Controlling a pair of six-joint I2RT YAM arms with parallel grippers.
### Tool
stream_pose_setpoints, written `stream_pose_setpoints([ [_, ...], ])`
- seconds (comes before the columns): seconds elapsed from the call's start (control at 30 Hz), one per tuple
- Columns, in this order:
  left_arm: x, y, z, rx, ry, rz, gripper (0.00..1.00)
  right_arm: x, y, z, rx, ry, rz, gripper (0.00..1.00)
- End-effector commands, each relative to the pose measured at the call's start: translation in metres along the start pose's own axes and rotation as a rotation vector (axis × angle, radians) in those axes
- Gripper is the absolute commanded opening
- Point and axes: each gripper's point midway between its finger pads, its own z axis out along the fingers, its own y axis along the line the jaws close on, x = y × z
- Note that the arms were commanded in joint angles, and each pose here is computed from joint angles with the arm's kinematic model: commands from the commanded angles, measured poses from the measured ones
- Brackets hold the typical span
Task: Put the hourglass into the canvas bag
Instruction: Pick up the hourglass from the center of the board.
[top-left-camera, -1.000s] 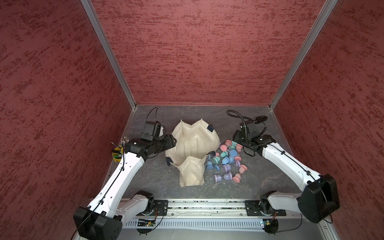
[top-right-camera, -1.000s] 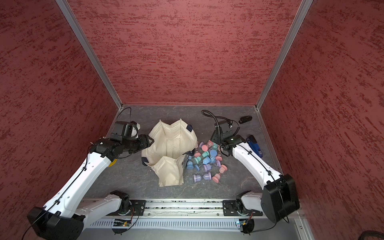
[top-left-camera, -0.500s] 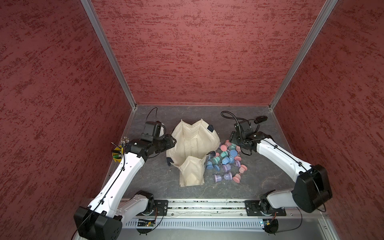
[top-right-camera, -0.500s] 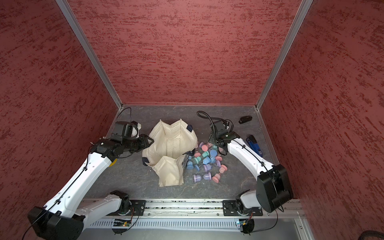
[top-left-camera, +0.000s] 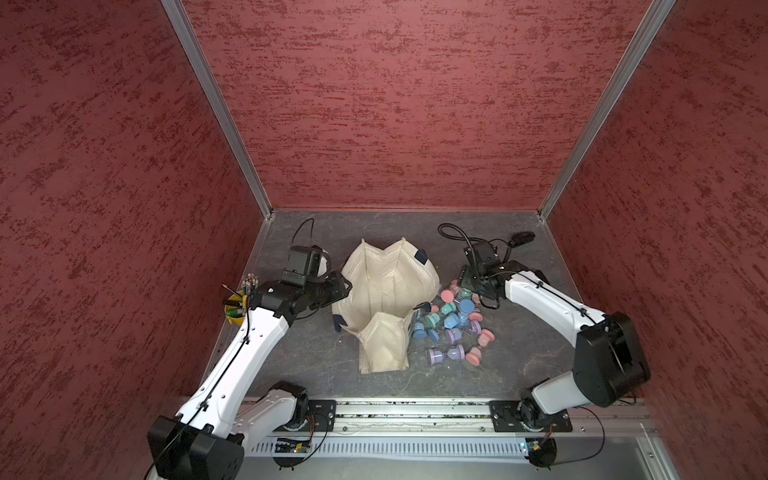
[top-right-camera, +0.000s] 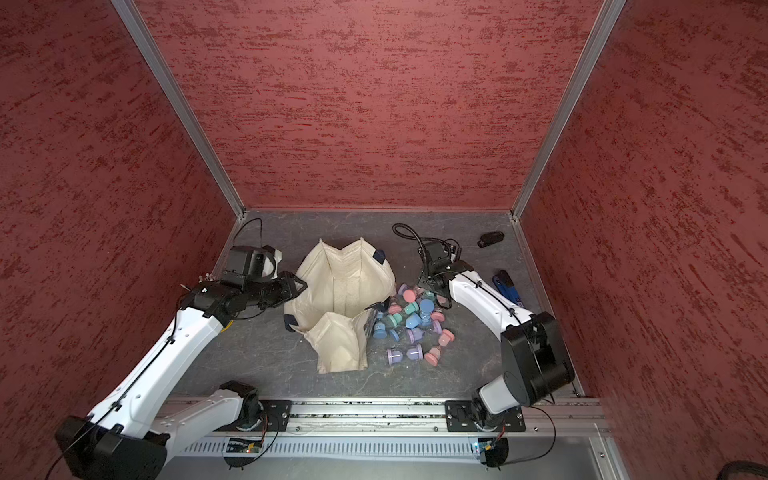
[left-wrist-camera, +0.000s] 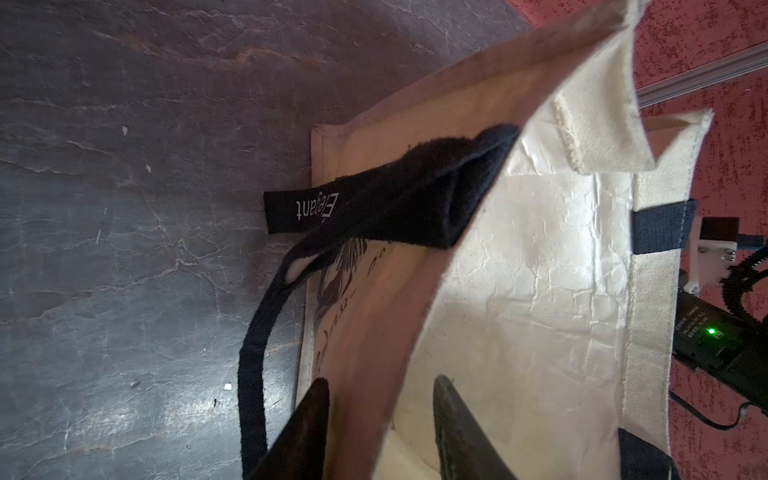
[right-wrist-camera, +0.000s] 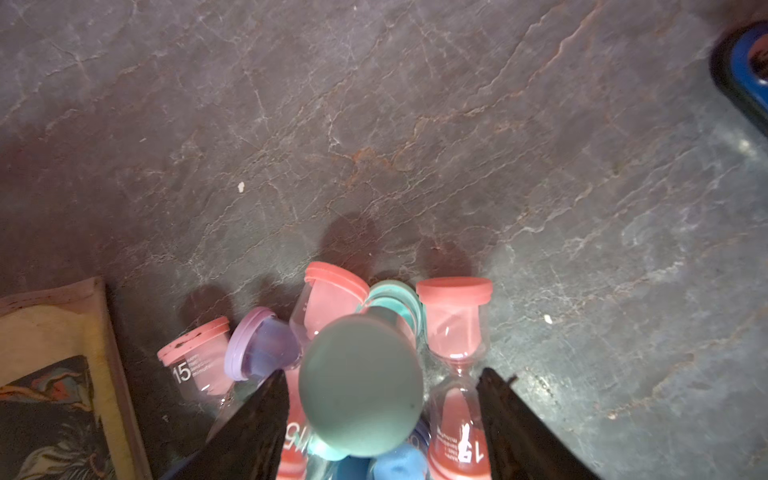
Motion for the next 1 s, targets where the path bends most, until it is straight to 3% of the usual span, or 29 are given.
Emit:
stream_pose_setpoints([
  [0.0, 0.0, -0.002, -0.003, 0.018, -0.008, 0.007, 0.44, -0.01, 0.005, 0.004, -0.003, -0.034, -0.011, 0.73],
  [0.23, 0.002, 0.0, -0.003, 0.019, -0.005, 0.002, 0.44, -0.008, 0.004, 0.021, 0.024, -0.023, -0.041, 0.71],
  [0.4, 0.002, 0.0, -0.002, 0.023, -0.005, 0.001, 0.42, -0.01, 0.006, 0.026, 0.03, -0.025, -0.046, 0.64],
  [0.77, 0.003, 0.004, 0.001, 0.011, 0.0, -0.005, 0.41, -0.022, 0.004, 0.026, 0.077, -0.06, -0.086, 0.68],
  [0.97, 0.004, 0.004, 0.001, 0.012, 0.001, -0.007, 0.4, -0.026, 0.008, 0.024, 0.067, -0.067, -0.094, 0.57],
])
